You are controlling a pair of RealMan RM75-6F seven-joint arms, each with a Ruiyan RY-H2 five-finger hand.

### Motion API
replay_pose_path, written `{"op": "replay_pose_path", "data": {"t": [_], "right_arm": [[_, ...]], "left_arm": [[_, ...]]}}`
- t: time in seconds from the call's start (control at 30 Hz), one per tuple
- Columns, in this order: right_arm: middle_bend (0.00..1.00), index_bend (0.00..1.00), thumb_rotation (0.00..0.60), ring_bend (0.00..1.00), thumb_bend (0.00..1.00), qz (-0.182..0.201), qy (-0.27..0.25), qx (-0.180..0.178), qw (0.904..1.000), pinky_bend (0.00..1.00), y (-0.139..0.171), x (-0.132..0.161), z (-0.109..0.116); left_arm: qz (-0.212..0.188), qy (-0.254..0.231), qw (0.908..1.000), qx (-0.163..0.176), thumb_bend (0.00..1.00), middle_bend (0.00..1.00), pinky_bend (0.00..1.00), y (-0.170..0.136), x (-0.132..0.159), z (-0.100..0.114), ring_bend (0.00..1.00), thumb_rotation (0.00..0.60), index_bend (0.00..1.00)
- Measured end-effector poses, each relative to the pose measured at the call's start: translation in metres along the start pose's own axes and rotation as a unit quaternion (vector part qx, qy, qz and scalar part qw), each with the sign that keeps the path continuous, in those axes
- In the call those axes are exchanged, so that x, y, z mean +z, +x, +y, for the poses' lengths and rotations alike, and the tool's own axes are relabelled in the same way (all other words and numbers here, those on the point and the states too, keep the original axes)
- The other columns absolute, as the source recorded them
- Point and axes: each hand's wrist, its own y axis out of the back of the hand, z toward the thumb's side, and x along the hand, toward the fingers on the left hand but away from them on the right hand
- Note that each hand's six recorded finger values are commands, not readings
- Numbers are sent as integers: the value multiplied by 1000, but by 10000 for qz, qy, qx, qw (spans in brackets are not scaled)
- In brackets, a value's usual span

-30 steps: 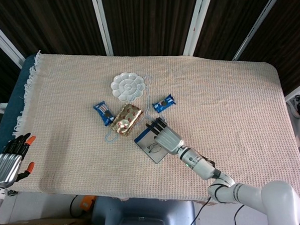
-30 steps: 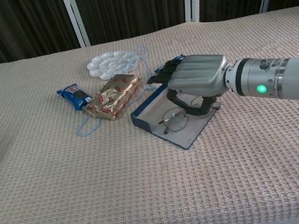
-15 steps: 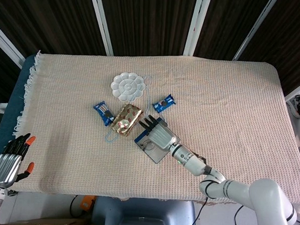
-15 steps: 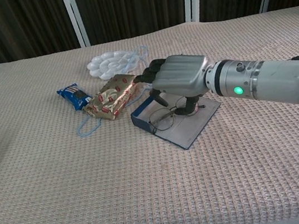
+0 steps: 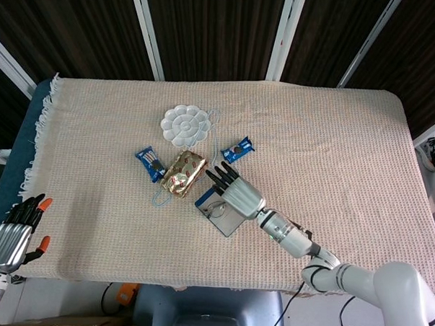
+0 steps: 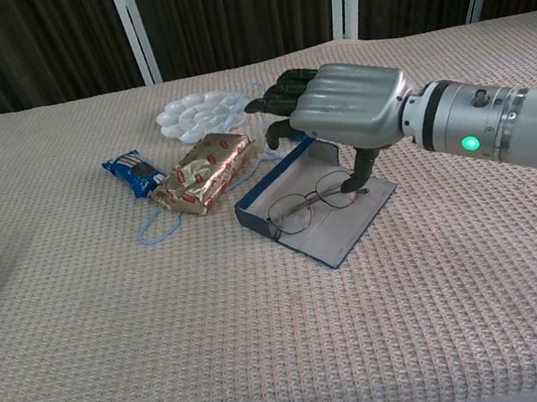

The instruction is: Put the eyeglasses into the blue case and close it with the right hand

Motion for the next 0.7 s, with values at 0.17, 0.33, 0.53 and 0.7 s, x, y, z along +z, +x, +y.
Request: {"op": "replay_pose_path", "data": {"t": [0.17,0.33,0.53,0.7], "right_arm": [[8,219,600,0,182,-162,-58,-124,9998,0,-3,3,4],[0,168,600,0,176,-258,-176,-96,9995,0,-11,13,3],[0,167,600,0,176,-283,-53,-20,9996,0,-14,17,-1],[0,167,600,0,176,-306,87,62,9995,0,-16,17,-6]], "left_arm": [[-25,8,10000,-16,400,0,130,1,2,-1,0,600,0],[-30,-4,10000,-6,400,0,131,1,1,0,0,600,0],[-39,-24,10000,-5,399,0,131,0,0,1,0,600,0],[-41,-34,10000,-3,399,0,131,0,0,1,0,600,0]]}}
